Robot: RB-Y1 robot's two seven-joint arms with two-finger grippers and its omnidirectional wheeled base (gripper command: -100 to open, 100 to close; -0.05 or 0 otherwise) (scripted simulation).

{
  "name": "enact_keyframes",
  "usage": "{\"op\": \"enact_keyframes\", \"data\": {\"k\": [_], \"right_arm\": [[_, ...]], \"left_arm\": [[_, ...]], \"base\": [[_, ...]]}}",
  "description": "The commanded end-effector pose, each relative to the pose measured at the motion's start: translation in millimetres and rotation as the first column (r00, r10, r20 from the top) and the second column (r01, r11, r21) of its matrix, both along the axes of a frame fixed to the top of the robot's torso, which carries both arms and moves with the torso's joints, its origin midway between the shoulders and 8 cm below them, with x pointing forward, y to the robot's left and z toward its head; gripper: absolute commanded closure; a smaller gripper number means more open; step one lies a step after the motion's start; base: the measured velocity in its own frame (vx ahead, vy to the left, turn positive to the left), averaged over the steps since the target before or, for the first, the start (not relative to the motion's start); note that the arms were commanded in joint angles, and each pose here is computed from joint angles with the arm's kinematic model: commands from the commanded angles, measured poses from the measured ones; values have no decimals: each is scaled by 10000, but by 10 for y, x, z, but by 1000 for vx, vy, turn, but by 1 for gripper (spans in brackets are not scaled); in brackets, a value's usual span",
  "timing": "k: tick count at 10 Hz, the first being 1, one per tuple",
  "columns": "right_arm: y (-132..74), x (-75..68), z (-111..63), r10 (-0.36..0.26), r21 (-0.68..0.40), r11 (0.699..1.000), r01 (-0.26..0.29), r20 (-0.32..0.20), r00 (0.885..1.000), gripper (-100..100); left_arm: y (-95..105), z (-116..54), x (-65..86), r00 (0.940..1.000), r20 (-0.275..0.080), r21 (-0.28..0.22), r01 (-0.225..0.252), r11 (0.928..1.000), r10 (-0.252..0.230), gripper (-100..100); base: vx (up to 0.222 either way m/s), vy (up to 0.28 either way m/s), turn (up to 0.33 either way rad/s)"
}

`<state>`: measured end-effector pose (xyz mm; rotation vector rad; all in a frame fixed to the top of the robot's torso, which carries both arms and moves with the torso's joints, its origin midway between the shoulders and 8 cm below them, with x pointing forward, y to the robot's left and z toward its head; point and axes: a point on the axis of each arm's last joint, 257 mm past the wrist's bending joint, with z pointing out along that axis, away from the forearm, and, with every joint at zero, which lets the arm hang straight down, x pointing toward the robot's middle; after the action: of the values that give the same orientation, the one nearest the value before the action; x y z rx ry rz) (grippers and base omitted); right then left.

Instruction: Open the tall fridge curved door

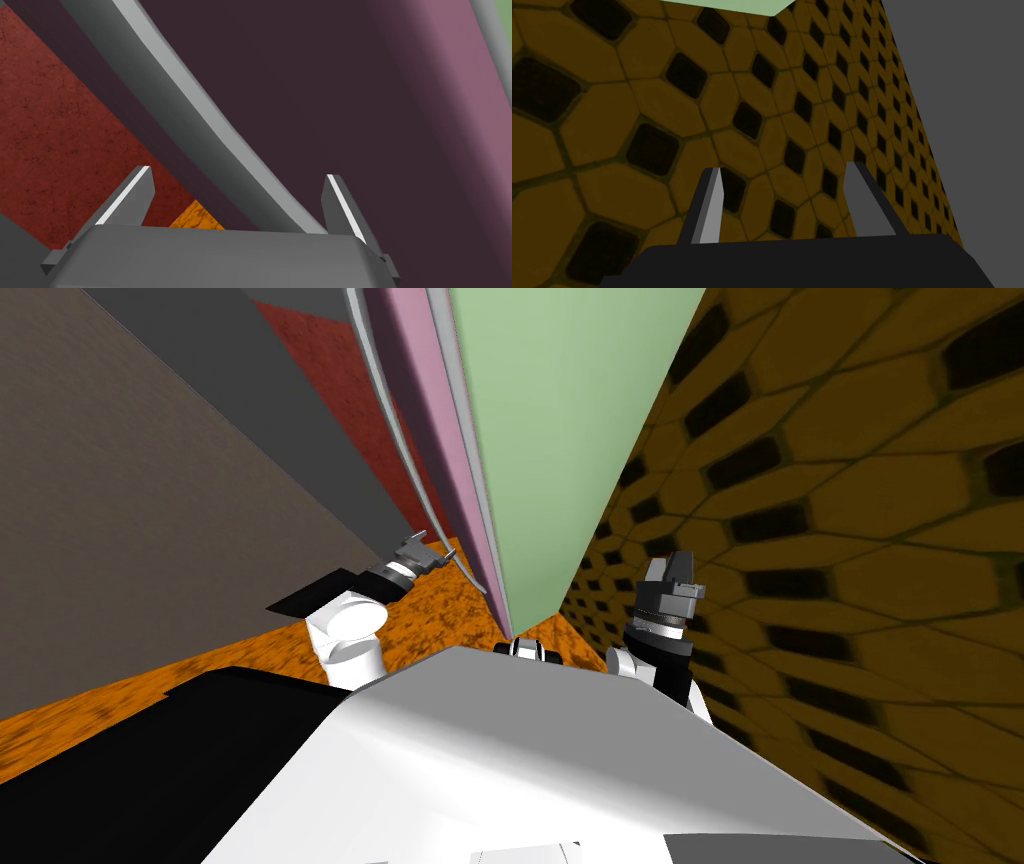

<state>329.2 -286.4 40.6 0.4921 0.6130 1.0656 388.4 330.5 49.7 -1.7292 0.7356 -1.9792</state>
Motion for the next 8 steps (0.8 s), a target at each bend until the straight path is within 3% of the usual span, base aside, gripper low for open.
{"op": "enact_keyframes", "data": {"k": [1, 3, 4, 5, 8], "right_arm": [[0, 0, 0, 1, 1, 10000, -1, 1, 10000, 0], [1, 1, 1, 3, -2, 10000, -3, 3, 10000, 0], [0, 1, 0, 1, -3, 10000, -1, 0, 10000, 0], [0, 2, 1, 3, -3, 10000, -3, 1, 10000, 0], [-1, 1, 0, -1, -2, 10000, 1, -2, 10000, 0]], "left_arm": [[116, 136, 80, 9993, 360, 508, -83, 9987, 64, 100], [293, -31, 166, 9995, -40, 180, -312, 9993, 313, 100], [377, 184, 216, 9982, 485, 728, -384, 9966, 349, 100], [467, 101, 257, 9984, 293, 599, -498, 9970, 481, 100], [672, -98, 341, 9969, -170, 227, -761, 9968, 765, 100]], "base": [[-140, 82, -346], [-197, 186, -304], [-197, 177, -324], [-234, 209, -412], [-110, 117, -11]]}}
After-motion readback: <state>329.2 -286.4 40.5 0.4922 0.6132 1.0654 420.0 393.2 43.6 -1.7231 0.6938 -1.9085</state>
